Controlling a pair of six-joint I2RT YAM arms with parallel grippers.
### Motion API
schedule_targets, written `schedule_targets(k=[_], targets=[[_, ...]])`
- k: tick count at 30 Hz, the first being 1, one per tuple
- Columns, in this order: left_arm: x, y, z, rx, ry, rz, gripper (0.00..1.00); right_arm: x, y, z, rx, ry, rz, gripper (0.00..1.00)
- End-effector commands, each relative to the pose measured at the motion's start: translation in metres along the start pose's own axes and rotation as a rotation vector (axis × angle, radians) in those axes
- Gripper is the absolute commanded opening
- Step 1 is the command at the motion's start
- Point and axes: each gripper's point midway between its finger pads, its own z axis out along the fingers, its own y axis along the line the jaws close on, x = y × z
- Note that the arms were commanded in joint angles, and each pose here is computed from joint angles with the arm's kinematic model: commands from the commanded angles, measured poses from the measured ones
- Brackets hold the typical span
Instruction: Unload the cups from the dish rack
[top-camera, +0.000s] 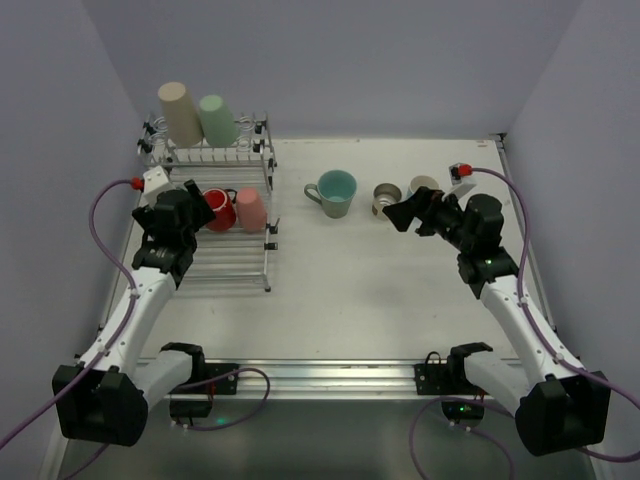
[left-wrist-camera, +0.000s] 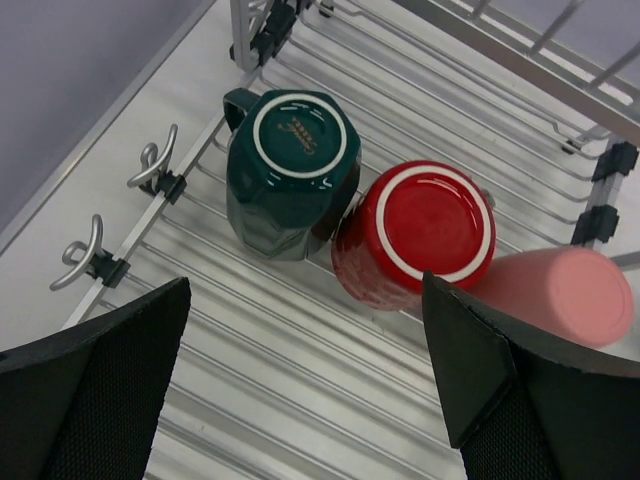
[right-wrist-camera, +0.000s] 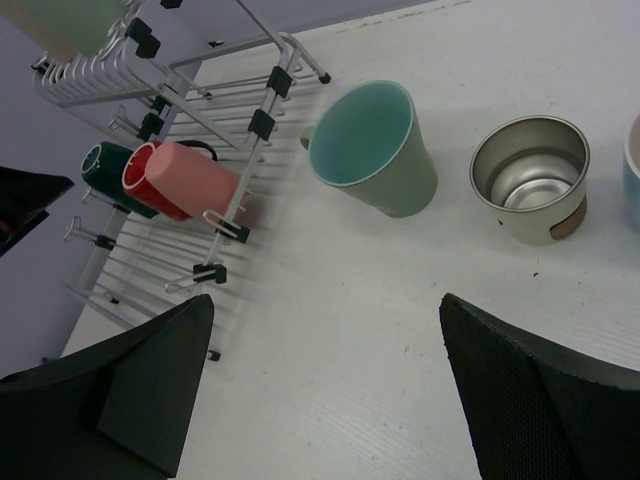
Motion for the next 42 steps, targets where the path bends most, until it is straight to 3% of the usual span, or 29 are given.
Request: schedule_targets(k=[1,5,15,36,42], targets=[[-0.025,0.008,0.016,-0.077,-0.136,-0.067,1.0,-0.013,0.011,-0.006,-0.036,-0.044,-0.038,0.97],[-0.03,0.006,0.031,-0.061,-0.213,-0.045,1.0,-0.012,0.012,-0.006,-0.041,-0.033,-0.037,0.95],[-0.035,0.0,0.067,-0.01,-0.219,0.042,1.0,-0.01,0.015,-0.005,-0.063,-0.016,-0.04,0.95],[-0.006,0.0,0.113,0.013,-0.134,0.095,1.0,-0.006,0.018,-0.006,-0.076,-0.001,-0.042,0.93],[-0.003,0.006,0.112,-0.005,-0.132,0.096,0.89,-0.005,0.016,-0.005,-0.072,0.003,-0.039,0.93]])
